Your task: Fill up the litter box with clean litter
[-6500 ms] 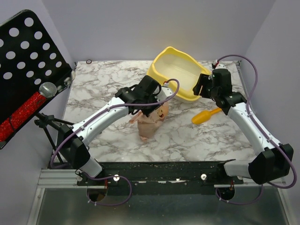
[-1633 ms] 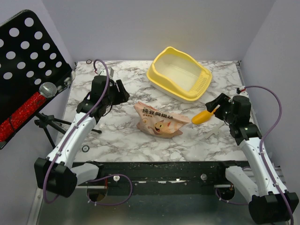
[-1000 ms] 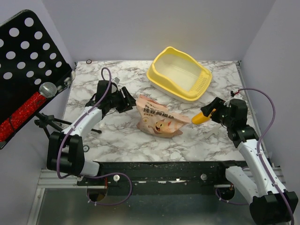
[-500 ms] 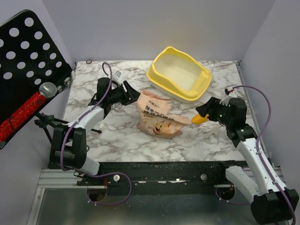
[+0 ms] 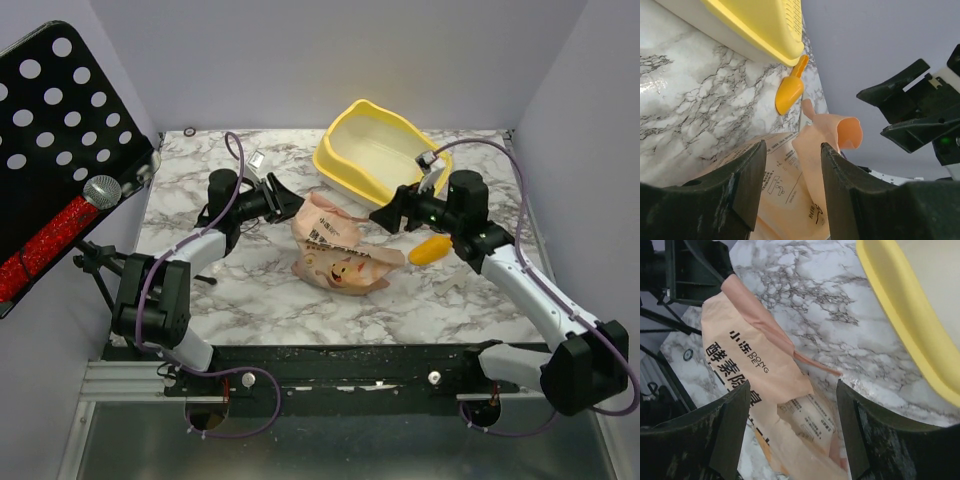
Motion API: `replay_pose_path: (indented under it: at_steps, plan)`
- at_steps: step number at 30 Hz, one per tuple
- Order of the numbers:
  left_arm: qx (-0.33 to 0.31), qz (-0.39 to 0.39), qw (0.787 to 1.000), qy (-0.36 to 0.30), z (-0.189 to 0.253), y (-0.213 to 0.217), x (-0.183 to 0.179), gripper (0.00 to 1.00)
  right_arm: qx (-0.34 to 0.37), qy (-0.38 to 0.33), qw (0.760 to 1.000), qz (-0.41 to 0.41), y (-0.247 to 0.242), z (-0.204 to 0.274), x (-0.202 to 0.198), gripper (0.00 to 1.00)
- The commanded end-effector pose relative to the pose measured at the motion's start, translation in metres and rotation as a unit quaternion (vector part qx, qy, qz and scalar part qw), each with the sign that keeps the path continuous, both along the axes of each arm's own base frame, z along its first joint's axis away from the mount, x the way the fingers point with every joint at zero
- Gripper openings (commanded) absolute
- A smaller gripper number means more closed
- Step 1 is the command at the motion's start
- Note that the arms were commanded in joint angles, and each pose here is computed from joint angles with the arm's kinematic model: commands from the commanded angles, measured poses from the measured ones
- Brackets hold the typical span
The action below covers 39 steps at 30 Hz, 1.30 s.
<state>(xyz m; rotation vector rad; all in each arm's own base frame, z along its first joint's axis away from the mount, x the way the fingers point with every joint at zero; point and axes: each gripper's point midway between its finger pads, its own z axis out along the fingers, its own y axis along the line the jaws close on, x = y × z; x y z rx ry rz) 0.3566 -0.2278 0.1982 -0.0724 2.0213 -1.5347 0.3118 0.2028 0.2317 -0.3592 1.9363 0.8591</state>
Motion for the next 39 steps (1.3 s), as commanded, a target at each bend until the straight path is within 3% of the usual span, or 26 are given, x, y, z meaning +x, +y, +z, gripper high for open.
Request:
replay_pose_path:
  at_steps: [1, 11, 29, 35, 37, 39]
  plan:
    - [-0.019, -0.032, 0.999, -0.037, 0.018, -0.004, -0.012, 0.55, -0.027, -0.114, 0.986, 0.117, 0.034, 0.034, 0.011, 0.77]
    - [-0.034, -0.039, 0.997, -0.053, 0.028, -0.004, -0.017, 0.51, -0.079, -0.210, 0.941, 0.253, 0.073, 0.024, 0.025, 0.80]
    - [-0.036, -0.046, 0.996, -0.064, 0.034, -0.005, -0.021, 0.50, -0.034, -0.138, 0.897, 0.417, 0.102, -0.023, 0.002, 0.82]
    - [-0.037, -0.047, 0.996, -0.070, 0.038, -0.004, -0.023, 0.49, -0.036, -0.114, 0.893, 0.434, 0.103, -0.033, -0.007, 0.73]
    - [-0.038, -0.047, 0.996, -0.071, 0.039, -0.004, -0.024, 0.49, -0.039, -0.107, 0.892, 0.438, 0.102, -0.036, -0.011, 0.67]
    - [-0.036, -0.047, 0.996, -0.072, 0.038, -0.004, -0.024, 0.49, -0.046, -0.104, 0.891, 0.440, 0.102, -0.039, -0.014, 0.50]
